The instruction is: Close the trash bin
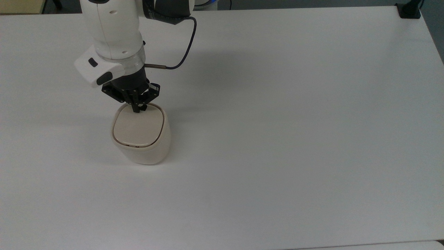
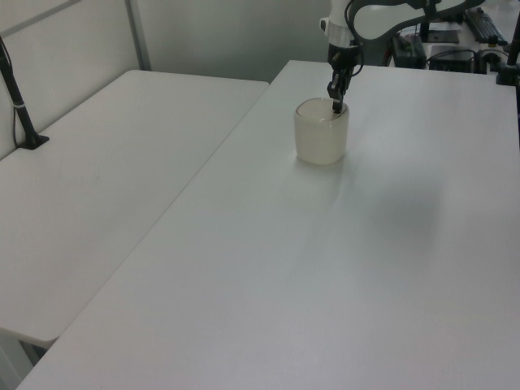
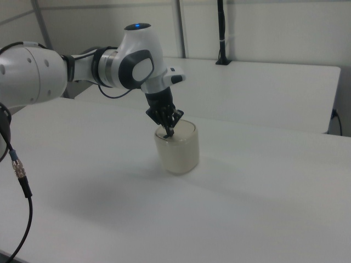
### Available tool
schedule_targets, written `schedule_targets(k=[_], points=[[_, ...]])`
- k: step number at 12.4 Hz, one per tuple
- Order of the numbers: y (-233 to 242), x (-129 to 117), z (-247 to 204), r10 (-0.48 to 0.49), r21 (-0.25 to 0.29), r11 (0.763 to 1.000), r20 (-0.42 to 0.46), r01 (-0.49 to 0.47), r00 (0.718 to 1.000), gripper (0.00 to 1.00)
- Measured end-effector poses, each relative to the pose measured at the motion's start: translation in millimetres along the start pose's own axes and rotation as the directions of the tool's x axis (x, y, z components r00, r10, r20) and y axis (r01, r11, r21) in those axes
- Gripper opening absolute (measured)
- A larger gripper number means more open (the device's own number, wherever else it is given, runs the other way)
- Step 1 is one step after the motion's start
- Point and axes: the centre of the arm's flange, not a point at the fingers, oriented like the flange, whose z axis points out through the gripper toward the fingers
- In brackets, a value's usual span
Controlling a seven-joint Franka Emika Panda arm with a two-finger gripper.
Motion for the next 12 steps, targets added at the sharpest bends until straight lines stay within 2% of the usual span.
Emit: schedule_targets(k=[2,3,6,8,10,12], points=[[-14.9,3.4,-26.5,-0.023,0.003,1.000,-0.014,0.023,1.000,0.03],[-39.5,1.4,-51.4,-0.059,0.007,0.998,-0.018,0.059,0.998,0.04],[-90.2,-26.2,-107.3,-0.136,0.021,0.991,0.045,0.135,0.990,0.05],[-104.5,-42.4,-133.9,-0.161,0.026,0.987,0.057,0.160,0.985,0.10],[-104.3,-62.9,-158.6,-0.166,0.029,0.986,0.077,0.164,0.983,0.21],[-102.3,-74.3,-167.5,-0.165,0.031,0.986,0.100,0.163,0.981,0.43]])
